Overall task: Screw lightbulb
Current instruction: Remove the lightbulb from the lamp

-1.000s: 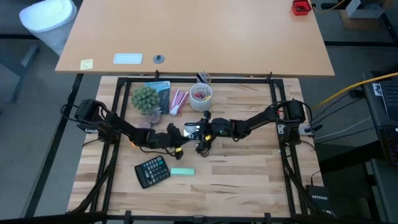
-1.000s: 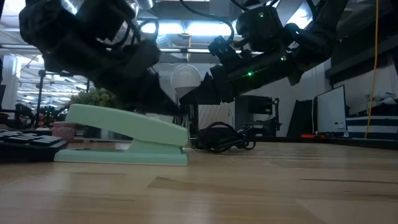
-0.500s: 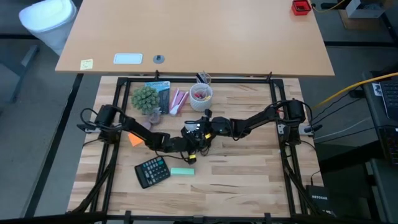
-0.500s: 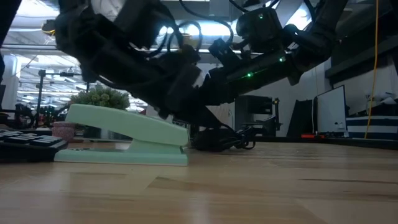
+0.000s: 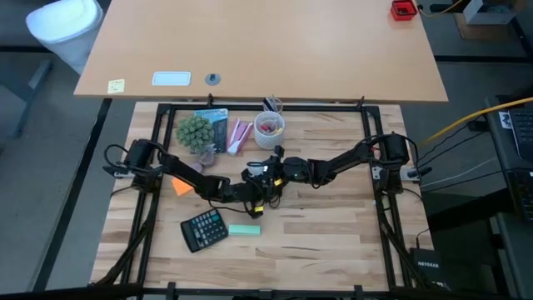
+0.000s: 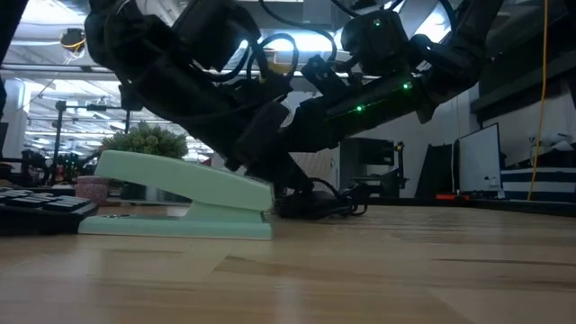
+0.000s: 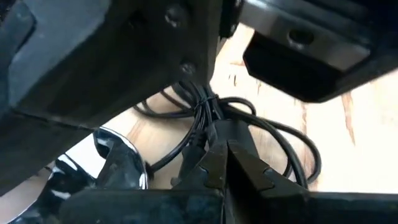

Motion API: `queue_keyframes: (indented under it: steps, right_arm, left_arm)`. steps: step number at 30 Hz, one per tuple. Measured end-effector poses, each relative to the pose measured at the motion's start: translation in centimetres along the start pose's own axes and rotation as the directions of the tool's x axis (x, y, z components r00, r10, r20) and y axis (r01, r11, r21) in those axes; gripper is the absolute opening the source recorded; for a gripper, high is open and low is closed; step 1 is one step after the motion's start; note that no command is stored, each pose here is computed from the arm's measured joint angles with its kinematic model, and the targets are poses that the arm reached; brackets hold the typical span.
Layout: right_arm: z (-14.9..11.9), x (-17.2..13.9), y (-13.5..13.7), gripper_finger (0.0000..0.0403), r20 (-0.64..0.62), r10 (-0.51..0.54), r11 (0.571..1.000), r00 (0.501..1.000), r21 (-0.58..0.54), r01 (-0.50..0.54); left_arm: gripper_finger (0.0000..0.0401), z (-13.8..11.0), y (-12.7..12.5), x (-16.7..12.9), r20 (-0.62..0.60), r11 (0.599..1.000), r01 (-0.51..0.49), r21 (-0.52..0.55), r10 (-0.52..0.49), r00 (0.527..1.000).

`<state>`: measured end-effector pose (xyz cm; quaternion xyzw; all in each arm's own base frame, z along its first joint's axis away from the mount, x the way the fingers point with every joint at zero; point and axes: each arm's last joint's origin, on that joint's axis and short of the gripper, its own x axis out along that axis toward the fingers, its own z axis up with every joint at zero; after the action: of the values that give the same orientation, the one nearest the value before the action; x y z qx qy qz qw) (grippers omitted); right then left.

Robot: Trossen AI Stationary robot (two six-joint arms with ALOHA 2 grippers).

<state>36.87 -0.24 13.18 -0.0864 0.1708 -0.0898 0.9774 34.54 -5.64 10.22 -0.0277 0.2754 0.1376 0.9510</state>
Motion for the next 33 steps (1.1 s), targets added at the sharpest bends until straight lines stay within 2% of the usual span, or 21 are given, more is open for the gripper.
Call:
queue_keyframes:
  steps: [18,26,30,33]
  right_arm:
    - [-0.1,0.0,0.0,0.0174,-0.017,-0.003,1.000,1.000,0.000,0.003]
    - [-0.2,0.0,0.0,0.0174,-0.019,-0.003,1.000,1.000,-0.001,0.003]
    - [-0.2,0.0,0.1,0.0174,-0.020,0.000,1.000,1.000,-0.001,0.000]
    - [-0.2,0.0,0.1,0.0174,-0.020,0.004,1.000,1.000,-0.001,-0.004]
  left_arm:
    - [0.0000,0.1,0.4,-3.1,-0.187,0.993,-0.051,0.103,0.069,0.980]
    - [0.0000,-0.7,1.1,-4.0,-0.268,0.970,-0.160,0.184,0.206,0.941]
    - [0.0000,-1.8,1.8,-4.4,-0.316,0.933,-0.233,0.274,0.317,0.894]
    - [0.0000,-2.2,2.3,-4.8,-0.337,0.907,-0.296,0.300,0.391,0.857]
